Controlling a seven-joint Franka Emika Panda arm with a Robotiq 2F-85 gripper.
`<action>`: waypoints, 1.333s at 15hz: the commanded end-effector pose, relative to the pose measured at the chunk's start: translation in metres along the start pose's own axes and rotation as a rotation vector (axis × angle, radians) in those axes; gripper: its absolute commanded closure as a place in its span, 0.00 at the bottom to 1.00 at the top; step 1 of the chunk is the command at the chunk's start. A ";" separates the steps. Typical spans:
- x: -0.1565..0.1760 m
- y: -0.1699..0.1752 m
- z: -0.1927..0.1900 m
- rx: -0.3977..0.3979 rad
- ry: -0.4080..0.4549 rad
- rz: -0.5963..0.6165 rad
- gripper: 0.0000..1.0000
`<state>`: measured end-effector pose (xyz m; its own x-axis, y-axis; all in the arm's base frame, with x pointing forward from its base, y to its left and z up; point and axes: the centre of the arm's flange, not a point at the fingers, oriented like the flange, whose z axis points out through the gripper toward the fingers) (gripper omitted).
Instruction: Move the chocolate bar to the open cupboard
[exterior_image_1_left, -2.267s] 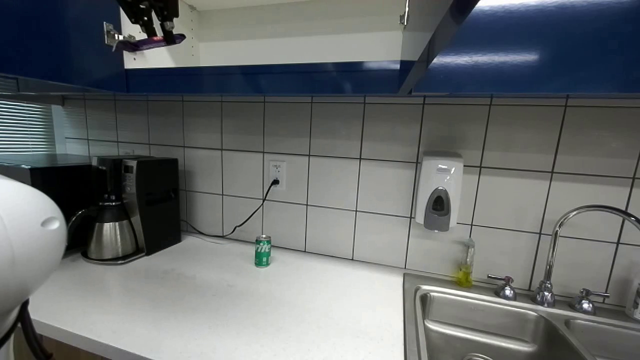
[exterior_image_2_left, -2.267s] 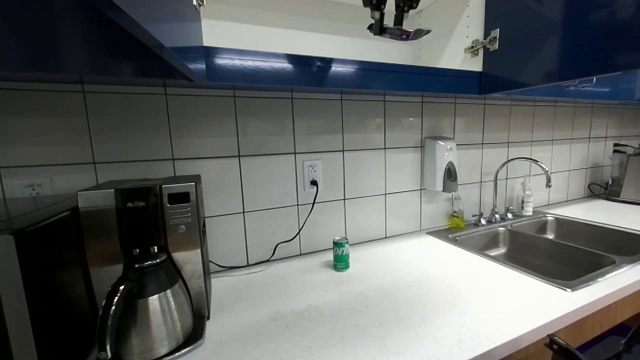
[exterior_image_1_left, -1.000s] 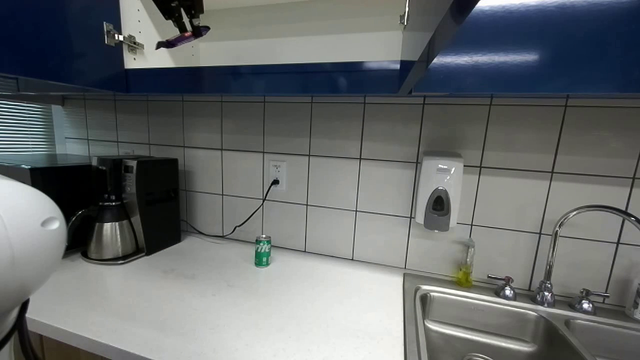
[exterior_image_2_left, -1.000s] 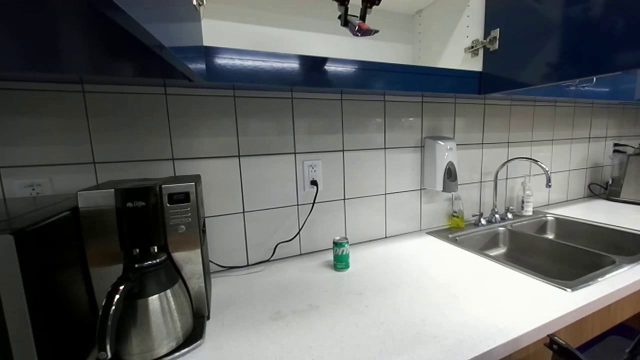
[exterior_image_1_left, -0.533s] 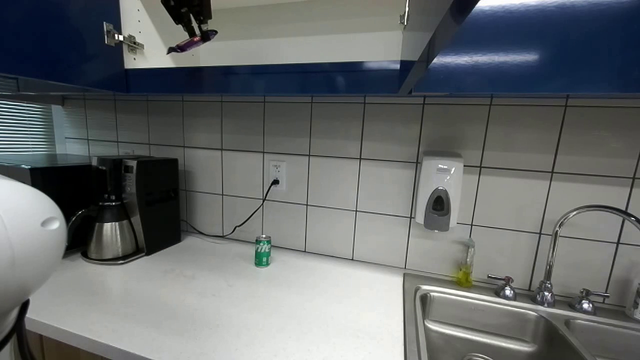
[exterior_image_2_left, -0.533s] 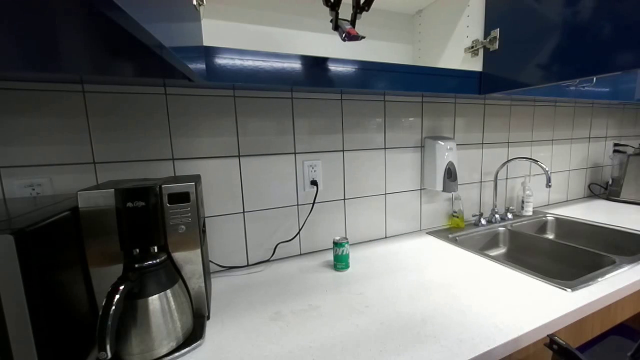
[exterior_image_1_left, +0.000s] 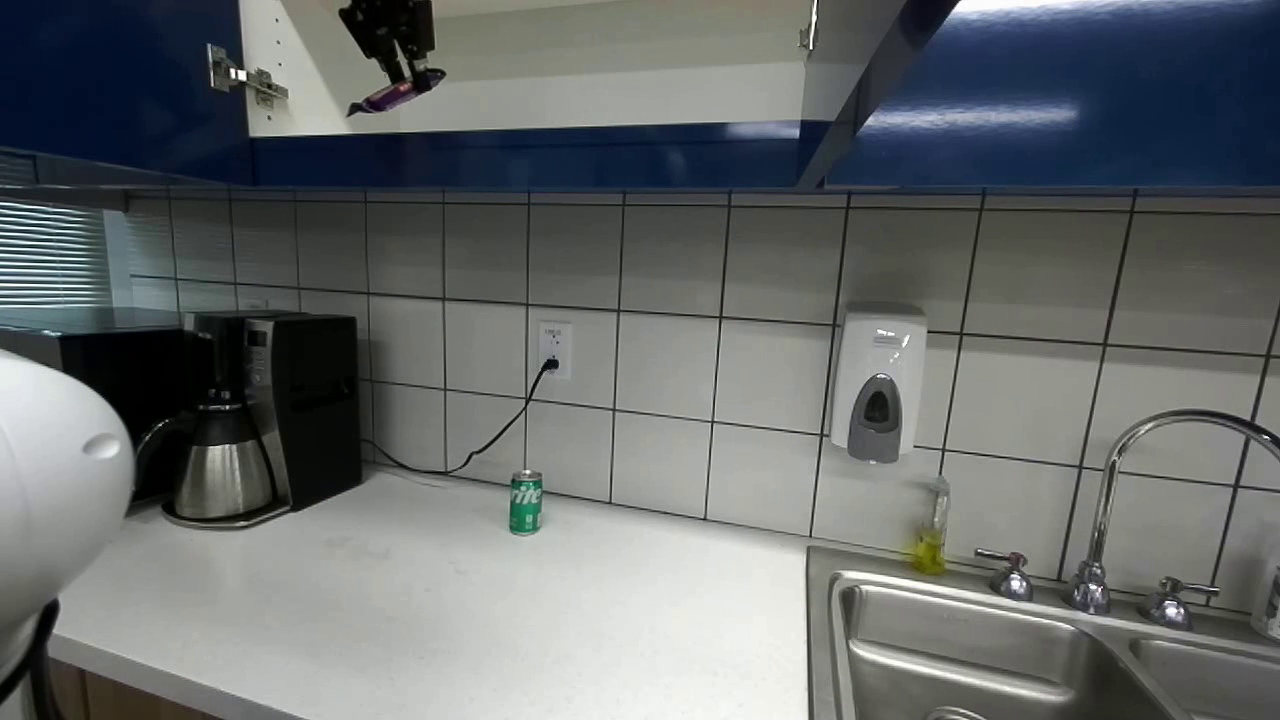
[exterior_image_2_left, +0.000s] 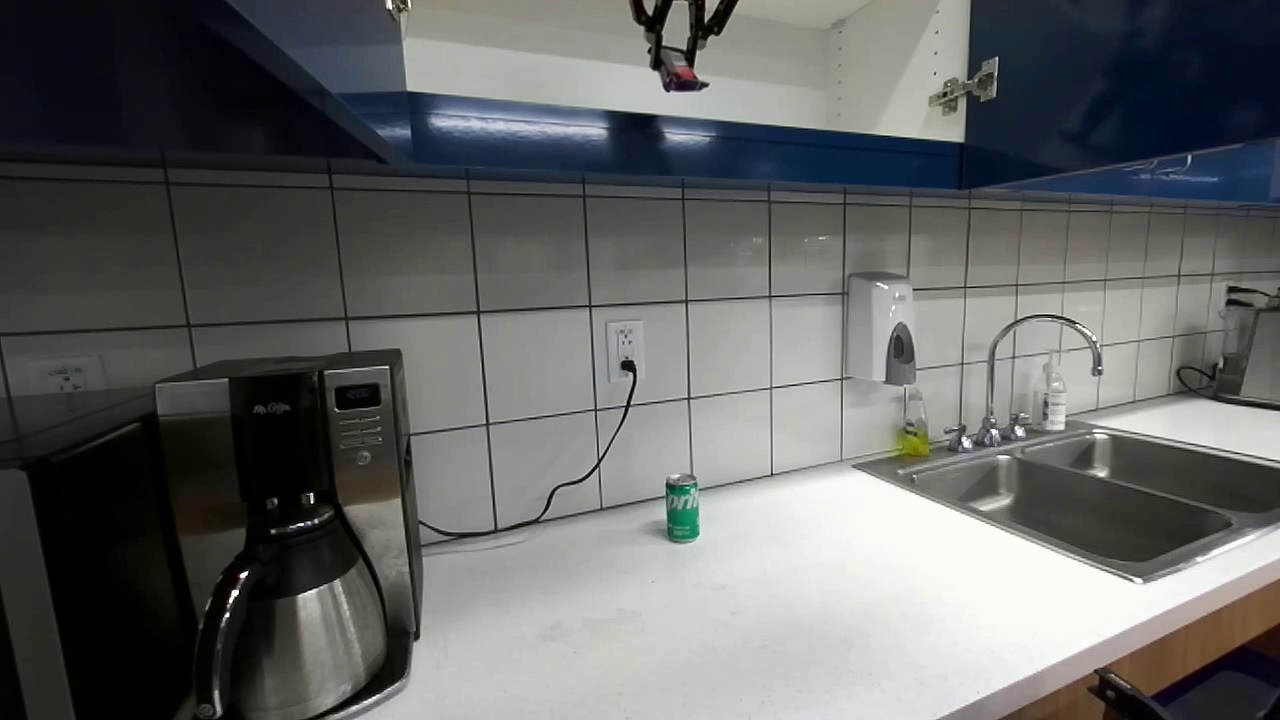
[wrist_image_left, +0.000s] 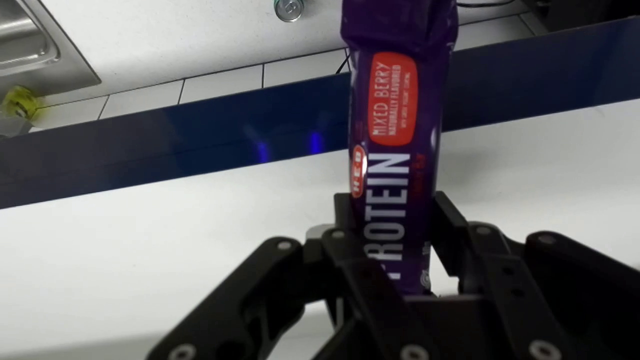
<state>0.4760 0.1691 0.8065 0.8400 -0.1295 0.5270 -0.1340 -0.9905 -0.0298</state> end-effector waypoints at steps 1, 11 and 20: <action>0.018 -0.008 0.002 -0.002 0.018 0.037 0.84; 0.044 -0.014 0.015 0.019 0.009 0.066 0.84; 0.059 -0.020 0.032 0.021 0.012 0.085 0.84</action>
<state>0.5316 0.1729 0.8019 0.8333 -0.1845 0.5211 -0.1614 -0.9828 -0.0900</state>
